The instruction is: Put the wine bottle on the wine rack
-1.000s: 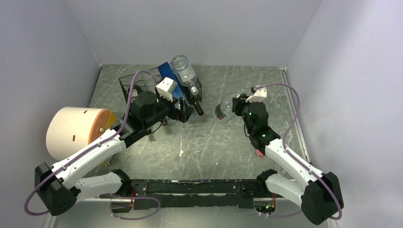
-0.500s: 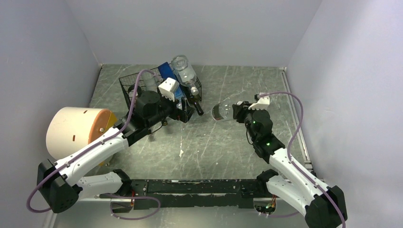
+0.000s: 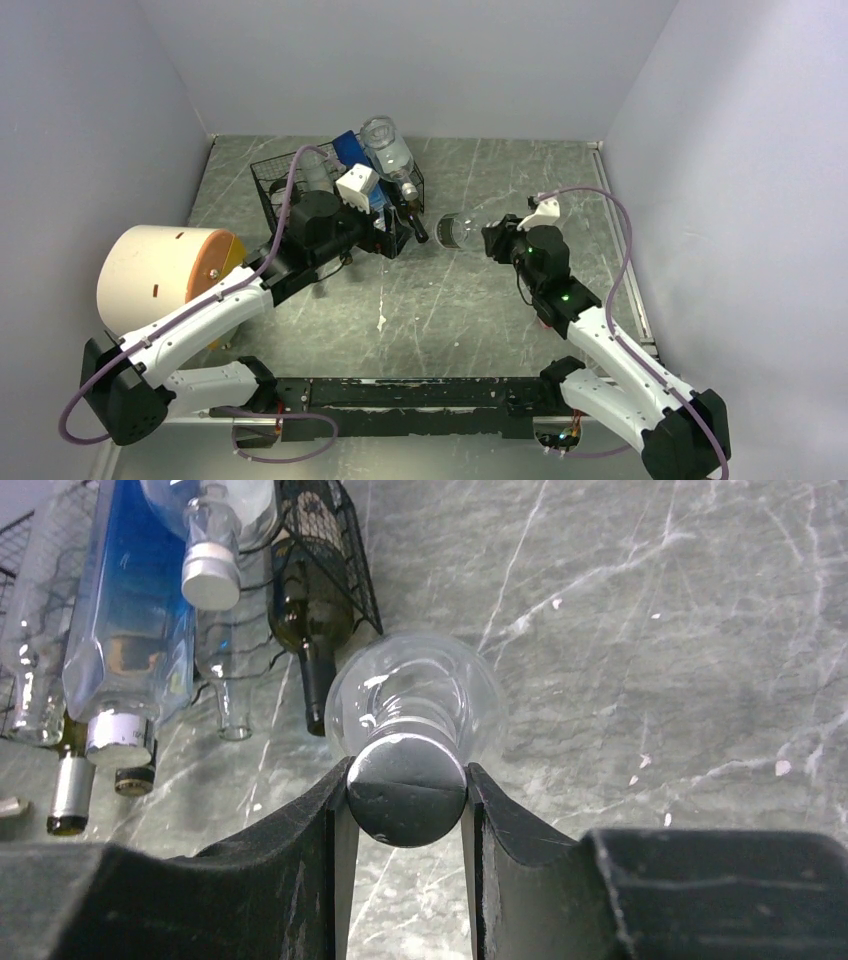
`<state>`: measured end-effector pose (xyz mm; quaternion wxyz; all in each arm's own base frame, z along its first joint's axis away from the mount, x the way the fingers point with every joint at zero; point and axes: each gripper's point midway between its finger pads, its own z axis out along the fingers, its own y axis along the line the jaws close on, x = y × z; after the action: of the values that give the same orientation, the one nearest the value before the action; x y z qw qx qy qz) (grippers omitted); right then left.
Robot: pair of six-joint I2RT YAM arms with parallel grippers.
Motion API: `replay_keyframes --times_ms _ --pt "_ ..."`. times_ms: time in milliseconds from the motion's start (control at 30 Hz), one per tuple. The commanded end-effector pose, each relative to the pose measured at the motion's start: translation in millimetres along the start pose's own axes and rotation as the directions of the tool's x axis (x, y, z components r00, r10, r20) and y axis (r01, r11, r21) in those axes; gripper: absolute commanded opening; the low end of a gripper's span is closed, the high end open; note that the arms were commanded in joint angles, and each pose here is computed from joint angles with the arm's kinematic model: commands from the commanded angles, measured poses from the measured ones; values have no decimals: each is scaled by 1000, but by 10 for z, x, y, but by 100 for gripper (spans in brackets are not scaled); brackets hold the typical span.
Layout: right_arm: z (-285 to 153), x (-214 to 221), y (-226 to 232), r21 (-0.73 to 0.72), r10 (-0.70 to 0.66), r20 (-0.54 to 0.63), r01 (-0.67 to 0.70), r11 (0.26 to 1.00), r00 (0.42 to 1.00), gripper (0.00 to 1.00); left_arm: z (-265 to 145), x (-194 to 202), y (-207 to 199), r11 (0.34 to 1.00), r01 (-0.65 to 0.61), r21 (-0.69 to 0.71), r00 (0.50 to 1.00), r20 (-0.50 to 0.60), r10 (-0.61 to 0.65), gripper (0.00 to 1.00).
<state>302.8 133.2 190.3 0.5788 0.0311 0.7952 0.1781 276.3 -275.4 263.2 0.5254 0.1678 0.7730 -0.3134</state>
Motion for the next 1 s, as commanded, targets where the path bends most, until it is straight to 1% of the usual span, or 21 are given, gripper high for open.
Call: replay_keyframes --times_ms 0,200,533,733,933,967 --pt "-98 566 -124 22 -60 -243 67 997 968 0 8 -170 -74 999 14 32 999 44 -16 99" --pt "-93 752 -129 27 -48 -330 60 998 943 0 -19 -137 -58 999 18 26 999 40 -19 99" --pt "-63 972 -97 6 -39 -411 46 999 911 0 -49 -154 -35 1000 14 12 999 46 -14 99" --pt "-58 1225 -162 20 -39 -492 57 998 870 0 -51 -159 -36 1000 15 12 999 47 -16 99" --pt "-32 1481 -214 30 -41 -579 72 997 815 0 -62 -179 -32 1000 11 8 999 51 -11 99" --pt "-25 1510 -216 30 -40 -589 72 997 807 3 -63 -180 -28 1000 10 7 999 52 -10 99"
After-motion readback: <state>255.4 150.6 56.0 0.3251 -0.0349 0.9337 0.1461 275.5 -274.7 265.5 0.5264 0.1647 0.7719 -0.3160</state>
